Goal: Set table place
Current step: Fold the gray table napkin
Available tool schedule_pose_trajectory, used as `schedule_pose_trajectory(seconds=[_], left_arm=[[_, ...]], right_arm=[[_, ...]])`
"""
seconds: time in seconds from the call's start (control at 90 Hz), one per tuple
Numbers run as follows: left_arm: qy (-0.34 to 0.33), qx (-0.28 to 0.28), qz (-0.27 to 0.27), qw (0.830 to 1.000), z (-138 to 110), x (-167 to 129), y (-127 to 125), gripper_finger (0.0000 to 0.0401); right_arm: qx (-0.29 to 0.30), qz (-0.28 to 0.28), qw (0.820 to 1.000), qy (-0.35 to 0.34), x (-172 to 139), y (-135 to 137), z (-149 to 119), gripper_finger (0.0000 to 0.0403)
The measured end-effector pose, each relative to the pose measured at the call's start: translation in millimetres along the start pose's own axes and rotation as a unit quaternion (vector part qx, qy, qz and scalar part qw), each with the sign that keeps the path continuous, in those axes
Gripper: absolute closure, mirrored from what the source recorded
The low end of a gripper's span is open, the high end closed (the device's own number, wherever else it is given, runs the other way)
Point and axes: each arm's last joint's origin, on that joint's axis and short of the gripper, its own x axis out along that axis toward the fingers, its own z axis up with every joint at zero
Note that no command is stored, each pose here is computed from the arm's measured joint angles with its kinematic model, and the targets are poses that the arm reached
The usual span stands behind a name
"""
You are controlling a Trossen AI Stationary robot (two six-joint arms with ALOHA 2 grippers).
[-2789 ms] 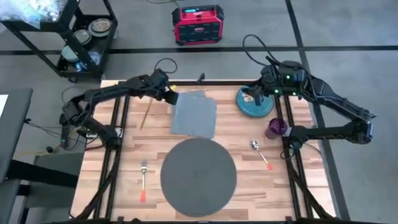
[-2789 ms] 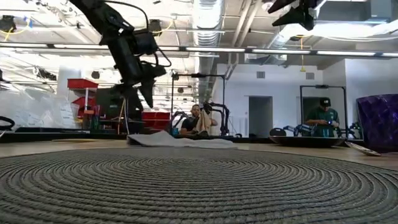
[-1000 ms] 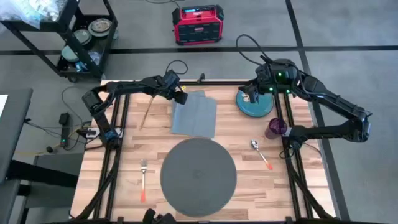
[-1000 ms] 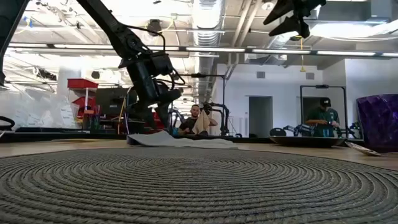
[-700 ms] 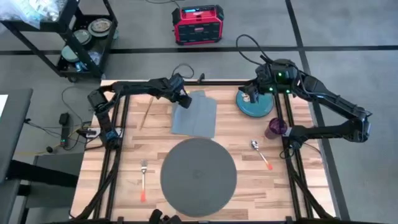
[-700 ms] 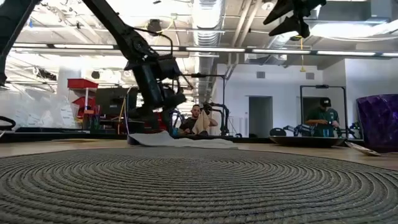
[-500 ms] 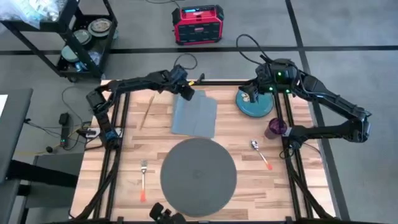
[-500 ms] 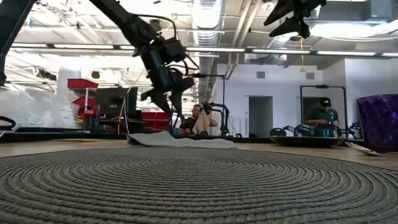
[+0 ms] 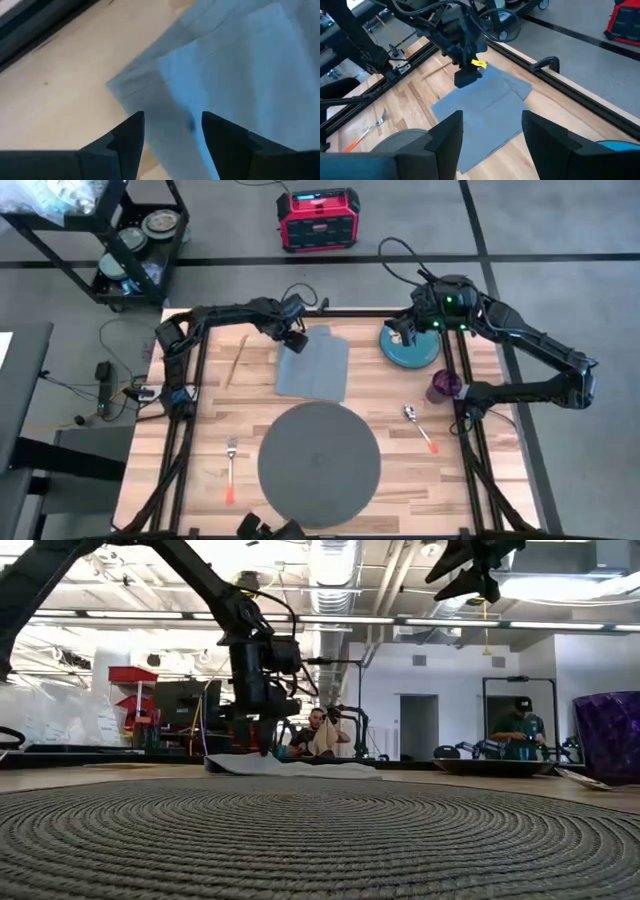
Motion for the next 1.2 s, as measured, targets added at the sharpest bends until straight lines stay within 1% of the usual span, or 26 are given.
schedule_pose_trajectory(seconds=[0.378, 0.467, 0.556, 0.644, 0.744, 0.844, 0.878, 1.044, 1.2], left_arm=[[-0.002, 0.001, -0.002, 1.000, 0, 1, -1, 0.0219], [-0.007, -0.001, -0.004, 1.000, 0, 2, -1, 0.0226], [-0.006, -0.005, -0.004, 1.000, -3, 5, -1, 0.0245], [-0.005, -0.003, -0.004, 1.000, -3, 5, -1, 0.0275], [-0.007, 0.000, -0.004, 1.000, -2, 5, 0, 0.0318], [-0.010, -0.002, -0.006, 1.000, -2, 5, 0, 0.0374], [-0.010, -0.001, -0.007, 1.000, -2, 5, 0, 0.0387], [-0.002, -0.003, -0.031, 1.000, -1, 4, -1, 0.0400], [-0.003, -0.004, -0.031, 1.000, -2, -6, 1, 0.0401]], right_arm=[[0.000, -0.002, 1.000, -0.001, 0, -1, 0, 0.0212], [0.000, -0.002, 1.000, -0.001, 0, -1, 0, 0.0212], [0.000, -0.002, 1.000, -0.001, 0, -1, 0, 0.0212], [0.000, -0.002, 1.000, -0.001, 0, -1, 0, 0.0212], [0.000, -0.002, 1.000, -0.001, 0, -1, 0, 0.0212], [0.000, -0.002, 1.000, -0.001, 0, -1, 0, 0.0212], [0.000, -0.002, 1.000, -0.001, 0, -1, 0, 0.0212], [0.000, -0.002, 1.000, -0.001, 0, -1, 0, 0.0212], [-0.004, -0.002, 1.000, -0.001, 0, -1, 0, 0.0212]])
